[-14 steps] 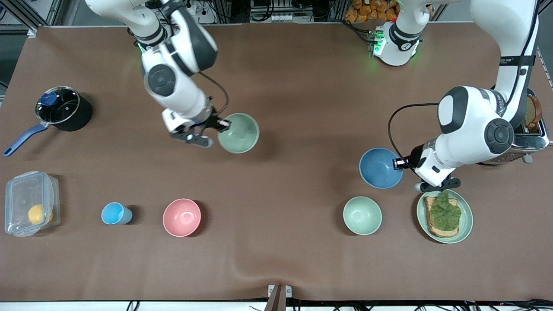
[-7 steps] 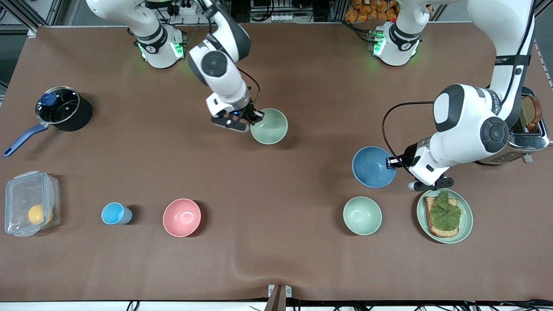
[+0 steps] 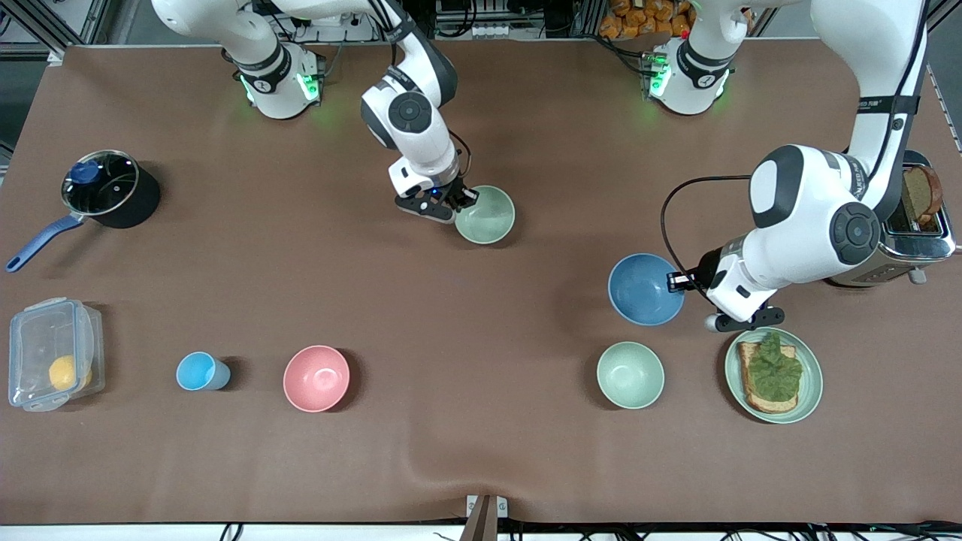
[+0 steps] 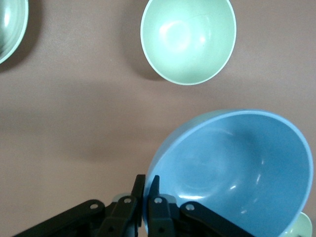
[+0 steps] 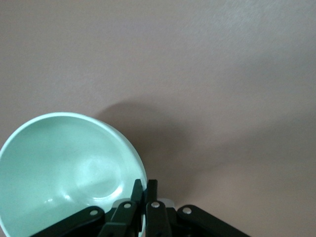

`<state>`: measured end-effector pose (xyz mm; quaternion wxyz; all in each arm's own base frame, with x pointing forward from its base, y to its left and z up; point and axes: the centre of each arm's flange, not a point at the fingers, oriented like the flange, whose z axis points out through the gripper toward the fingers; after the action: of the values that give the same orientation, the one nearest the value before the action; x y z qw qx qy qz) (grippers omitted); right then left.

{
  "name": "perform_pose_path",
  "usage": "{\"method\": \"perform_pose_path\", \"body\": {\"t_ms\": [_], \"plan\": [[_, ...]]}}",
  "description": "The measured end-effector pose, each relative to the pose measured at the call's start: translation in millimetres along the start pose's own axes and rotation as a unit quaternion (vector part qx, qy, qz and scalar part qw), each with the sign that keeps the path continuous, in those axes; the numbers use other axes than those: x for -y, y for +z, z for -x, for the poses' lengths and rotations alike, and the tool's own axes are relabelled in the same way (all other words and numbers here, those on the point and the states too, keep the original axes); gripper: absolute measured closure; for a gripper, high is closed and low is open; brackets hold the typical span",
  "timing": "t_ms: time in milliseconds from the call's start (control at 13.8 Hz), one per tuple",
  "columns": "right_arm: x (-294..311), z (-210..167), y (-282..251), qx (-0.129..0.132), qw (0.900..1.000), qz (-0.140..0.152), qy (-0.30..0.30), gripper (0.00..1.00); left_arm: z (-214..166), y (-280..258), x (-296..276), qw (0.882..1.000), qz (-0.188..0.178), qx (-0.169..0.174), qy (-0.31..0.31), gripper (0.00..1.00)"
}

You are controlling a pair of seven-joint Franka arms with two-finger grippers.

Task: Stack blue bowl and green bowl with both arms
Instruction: 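Carry the green bowl to the table middle with the right gripper, then lift the blue bowl with the left gripper over the green bowl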

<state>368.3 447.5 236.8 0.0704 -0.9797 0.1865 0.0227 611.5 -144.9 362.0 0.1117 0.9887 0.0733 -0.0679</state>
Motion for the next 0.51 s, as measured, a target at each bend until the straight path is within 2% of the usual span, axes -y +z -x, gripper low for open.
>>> {"method": "perform_pose_path", "body": {"t_ms": [289, 434, 506], "plan": [[-2, 9, 14, -0.005, 1.000, -0.002, 0.005, 0.93, 0, 0, 0, 1.000, 0.000, 0.001, 0.000, 0.94], [-3, 3, 13, -0.007, 1.000, -0.002, 0.017, 0.77, 0, 0, 0, 1.000, 0.000, 0.001, 0.000, 0.94], [-3, -1, 12, -0.009, 1.000, -0.003, 0.023, 0.65, 0, 0, 0, 1.000, 0.000, 0.001, 0.000, 0.94]]}}
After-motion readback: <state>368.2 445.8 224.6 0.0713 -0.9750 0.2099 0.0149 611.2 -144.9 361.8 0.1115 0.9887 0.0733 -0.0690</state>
